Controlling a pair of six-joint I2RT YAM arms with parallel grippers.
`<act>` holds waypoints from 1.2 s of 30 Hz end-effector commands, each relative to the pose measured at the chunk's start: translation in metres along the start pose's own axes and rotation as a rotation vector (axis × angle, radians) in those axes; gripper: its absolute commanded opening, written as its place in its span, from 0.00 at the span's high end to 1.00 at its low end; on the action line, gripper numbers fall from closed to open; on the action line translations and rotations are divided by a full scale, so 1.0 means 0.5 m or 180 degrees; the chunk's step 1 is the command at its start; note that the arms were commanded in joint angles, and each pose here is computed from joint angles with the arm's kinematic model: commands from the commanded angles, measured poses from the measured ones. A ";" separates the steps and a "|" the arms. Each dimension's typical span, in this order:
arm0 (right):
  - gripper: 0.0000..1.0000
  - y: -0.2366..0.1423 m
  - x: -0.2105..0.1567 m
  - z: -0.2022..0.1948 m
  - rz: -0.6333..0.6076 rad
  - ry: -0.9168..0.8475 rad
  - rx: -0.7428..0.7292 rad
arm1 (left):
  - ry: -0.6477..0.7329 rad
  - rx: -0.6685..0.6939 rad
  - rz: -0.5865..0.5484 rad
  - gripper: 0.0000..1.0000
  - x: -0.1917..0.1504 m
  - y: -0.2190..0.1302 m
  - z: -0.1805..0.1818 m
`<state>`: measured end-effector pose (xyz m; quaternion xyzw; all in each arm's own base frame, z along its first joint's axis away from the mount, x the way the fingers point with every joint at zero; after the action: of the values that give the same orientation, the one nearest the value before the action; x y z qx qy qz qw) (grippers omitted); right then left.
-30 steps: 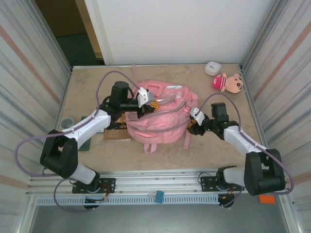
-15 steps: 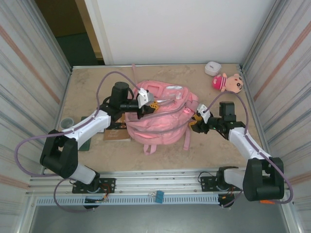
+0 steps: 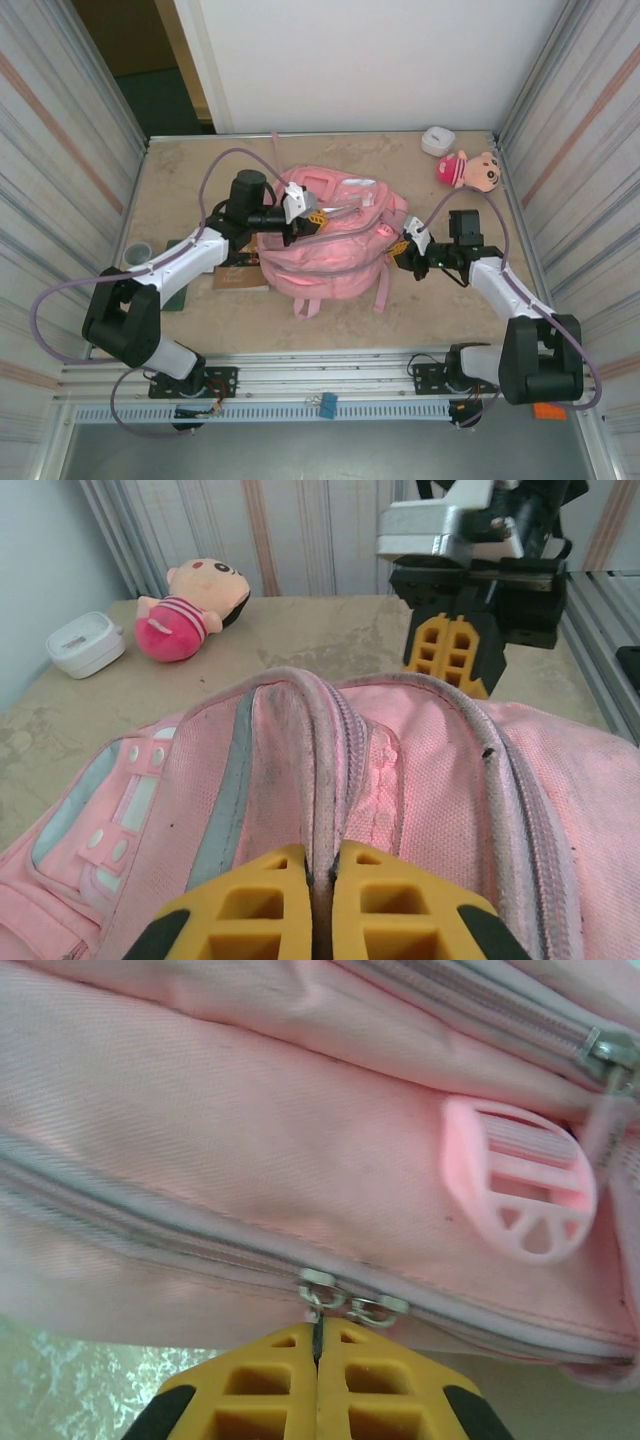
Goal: Pack books, pencil case, and school supplies into a backpack
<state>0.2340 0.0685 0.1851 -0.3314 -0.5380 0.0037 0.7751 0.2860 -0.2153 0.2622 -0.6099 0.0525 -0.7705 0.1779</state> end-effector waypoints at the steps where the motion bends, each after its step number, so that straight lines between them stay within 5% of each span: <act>1: 1.00 -0.019 0.018 0.020 -0.0081 -0.0082 0.0026 | 0.0310 0.0291 -0.0248 1.00 0.051 -0.017 0.013; 6: 0.99 -0.024 0.013 0.025 -0.0049 -0.0048 -0.0007 | 0.0313 0.0306 -0.0282 1.00 0.052 -0.017 0.012; 8: 0.77 -0.023 0.003 0.017 0.0054 -0.0010 -0.0142 | 0.0336 0.0293 -0.0299 1.00 0.055 -0.019 0.010; 14: 0.64 -0.002 -0.009 -0.001 0.0235 0.0055 -0.0193 | 0.0372 0.0193 -0.0406 1.00 0.063 -0.021 0.006; 32: 0.62 0.031 0.004 -0.032 0.0085 -0.0118 -0.0205 | 0.0338 -0.0191 -0.0666 1.00 0.064 -0.019 -0.012; 36: 0.71 0.031 0.009 -0.022 0.0074 -0.0178 -0.0013 | 0.0313 -0.0232 -0.0665 1.00 0.061 -0.015 -0.011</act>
<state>0.2485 0.0731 0.1700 -0.3676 -0.5411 0.0128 0.7563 0.2808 -0.2179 0.2588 -0.6227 0.0431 -0.7681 0.1433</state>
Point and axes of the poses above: each hand's point on the last joint's axis, 136 mm out from that joint toward the fingers, its own y axis out along the fingers, its own z axis along the line the jaws close on, x = y × z, the point moved 10 cm from there along -y, back along the fingers, and after that the axes turned 7 degrees about y, right-handed, at the moved point
